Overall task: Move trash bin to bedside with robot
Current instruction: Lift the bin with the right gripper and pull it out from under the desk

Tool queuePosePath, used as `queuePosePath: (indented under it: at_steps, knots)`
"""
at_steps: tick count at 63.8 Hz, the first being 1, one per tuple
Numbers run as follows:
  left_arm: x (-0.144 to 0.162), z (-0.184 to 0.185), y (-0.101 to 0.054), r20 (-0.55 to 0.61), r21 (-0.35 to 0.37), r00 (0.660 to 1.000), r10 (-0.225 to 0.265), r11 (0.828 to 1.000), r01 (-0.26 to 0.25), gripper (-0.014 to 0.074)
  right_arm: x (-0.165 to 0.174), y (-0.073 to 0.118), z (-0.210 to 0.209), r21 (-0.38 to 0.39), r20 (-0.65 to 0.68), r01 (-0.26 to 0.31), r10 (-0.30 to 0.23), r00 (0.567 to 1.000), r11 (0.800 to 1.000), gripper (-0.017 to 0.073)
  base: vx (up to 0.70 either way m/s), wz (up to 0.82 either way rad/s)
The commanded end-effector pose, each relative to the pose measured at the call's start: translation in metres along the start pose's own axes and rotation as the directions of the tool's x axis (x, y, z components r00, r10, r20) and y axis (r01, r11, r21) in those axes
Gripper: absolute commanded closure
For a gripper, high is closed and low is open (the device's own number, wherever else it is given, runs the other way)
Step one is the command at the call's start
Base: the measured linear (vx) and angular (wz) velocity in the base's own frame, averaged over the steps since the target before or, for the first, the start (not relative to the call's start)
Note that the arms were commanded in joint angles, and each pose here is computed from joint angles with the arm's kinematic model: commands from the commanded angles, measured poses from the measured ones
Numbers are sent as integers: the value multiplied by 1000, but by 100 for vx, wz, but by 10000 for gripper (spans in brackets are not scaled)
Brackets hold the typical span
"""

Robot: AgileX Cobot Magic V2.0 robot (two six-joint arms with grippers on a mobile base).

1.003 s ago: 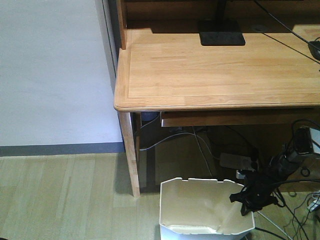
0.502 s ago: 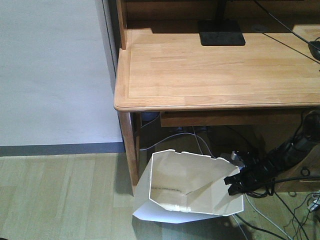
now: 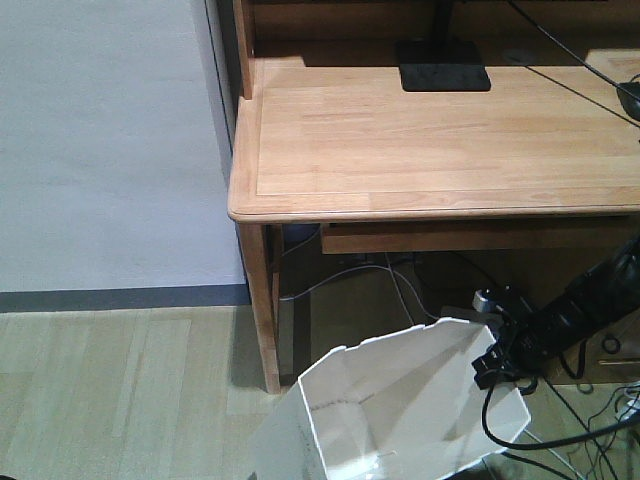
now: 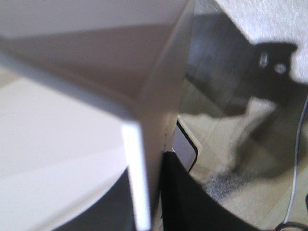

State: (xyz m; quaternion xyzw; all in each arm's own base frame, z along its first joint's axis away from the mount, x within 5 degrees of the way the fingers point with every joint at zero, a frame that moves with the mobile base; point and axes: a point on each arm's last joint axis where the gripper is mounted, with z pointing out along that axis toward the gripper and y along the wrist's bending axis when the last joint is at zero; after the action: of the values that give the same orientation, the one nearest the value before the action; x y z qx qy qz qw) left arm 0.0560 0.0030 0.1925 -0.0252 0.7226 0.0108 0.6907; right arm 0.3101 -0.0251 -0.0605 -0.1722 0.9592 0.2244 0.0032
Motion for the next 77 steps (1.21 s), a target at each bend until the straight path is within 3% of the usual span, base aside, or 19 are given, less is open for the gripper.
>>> queuePosePath:
  at_steps: [1, 77]
  knots:
    - [-15, -2, -1, 102, 5, 995, -6, 1000, 6, 600, -21, 20, -38, -104, 100, 14, -3, 995, 994, 564, 0, 0]
    - [-15, -2, -1, 102, 5, 995, -6, 1000, 6, 600, -25, 24, -47, -111, 125, 18, -4, 992, 994, 564, -1, 5]
